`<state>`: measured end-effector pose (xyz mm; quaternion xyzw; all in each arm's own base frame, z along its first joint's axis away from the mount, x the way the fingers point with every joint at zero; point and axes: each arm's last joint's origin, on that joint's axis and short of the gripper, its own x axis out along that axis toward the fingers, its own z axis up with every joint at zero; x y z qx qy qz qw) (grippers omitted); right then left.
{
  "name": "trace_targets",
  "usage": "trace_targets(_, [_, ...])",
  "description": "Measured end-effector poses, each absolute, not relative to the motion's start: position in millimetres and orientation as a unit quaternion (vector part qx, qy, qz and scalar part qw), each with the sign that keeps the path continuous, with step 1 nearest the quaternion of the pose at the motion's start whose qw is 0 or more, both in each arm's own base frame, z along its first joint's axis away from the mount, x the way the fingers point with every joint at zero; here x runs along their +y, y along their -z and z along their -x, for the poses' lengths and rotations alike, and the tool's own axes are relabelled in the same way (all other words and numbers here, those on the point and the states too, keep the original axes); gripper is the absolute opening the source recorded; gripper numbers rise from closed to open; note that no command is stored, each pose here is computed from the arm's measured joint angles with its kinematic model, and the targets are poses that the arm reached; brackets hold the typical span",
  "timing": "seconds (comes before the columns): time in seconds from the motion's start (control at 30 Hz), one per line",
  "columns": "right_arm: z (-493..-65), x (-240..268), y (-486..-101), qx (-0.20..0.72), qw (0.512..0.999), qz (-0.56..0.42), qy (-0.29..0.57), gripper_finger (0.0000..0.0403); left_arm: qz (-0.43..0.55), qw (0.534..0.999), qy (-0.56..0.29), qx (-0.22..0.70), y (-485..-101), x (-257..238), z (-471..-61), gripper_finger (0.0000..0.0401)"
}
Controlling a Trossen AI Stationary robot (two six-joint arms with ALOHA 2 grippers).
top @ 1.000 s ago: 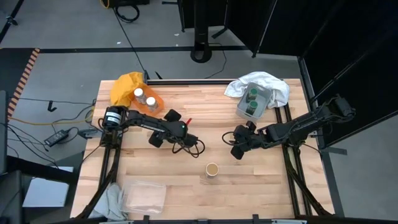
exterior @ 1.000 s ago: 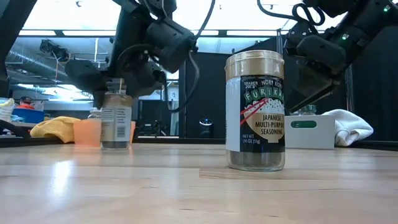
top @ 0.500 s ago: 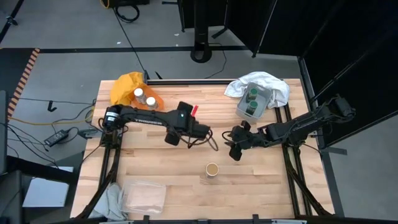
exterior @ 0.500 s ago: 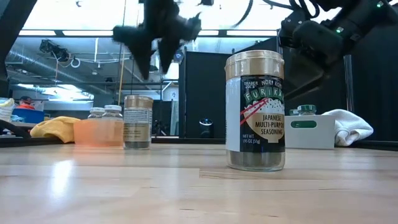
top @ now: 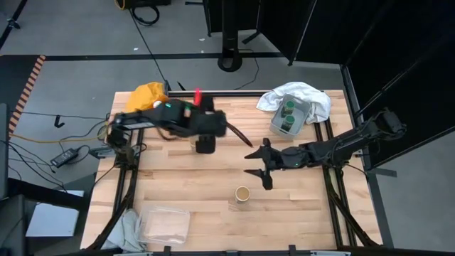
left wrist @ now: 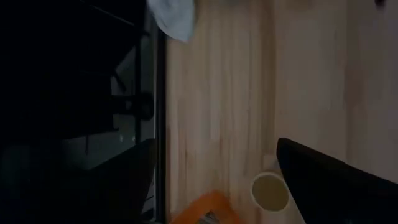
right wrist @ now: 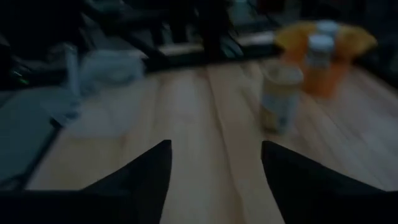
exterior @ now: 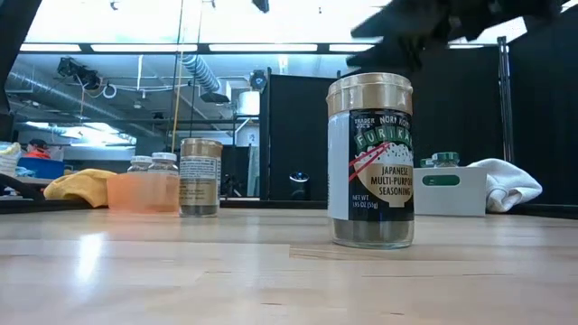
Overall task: Sort spices by type
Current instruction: Put the top gold seasoning bottle into the transparent bin
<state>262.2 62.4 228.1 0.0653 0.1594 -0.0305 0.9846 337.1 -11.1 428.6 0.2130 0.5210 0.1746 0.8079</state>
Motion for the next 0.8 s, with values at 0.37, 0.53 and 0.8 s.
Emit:
trace_targets(0.37, [-274,95,-217,0.157,0.984,-0.082,-0.026,0.0324,-0.132,0.870,-0.219,0.421,-487,-6,-269,0.0337])
trace_targets(0.53, [-305,118,-221,0.164,0.983,-0.072,-0.042,0.0318,-0.105,0.886,-0.227,0.391,-502,-4,-245,0.0337])
trace_targets(0.8, [-327,137,-217,0.264,0.962,-0.071,0.008,0.0317,-0.092,0.900,-0.222,0.363,-516,-2,-218,0.0337])
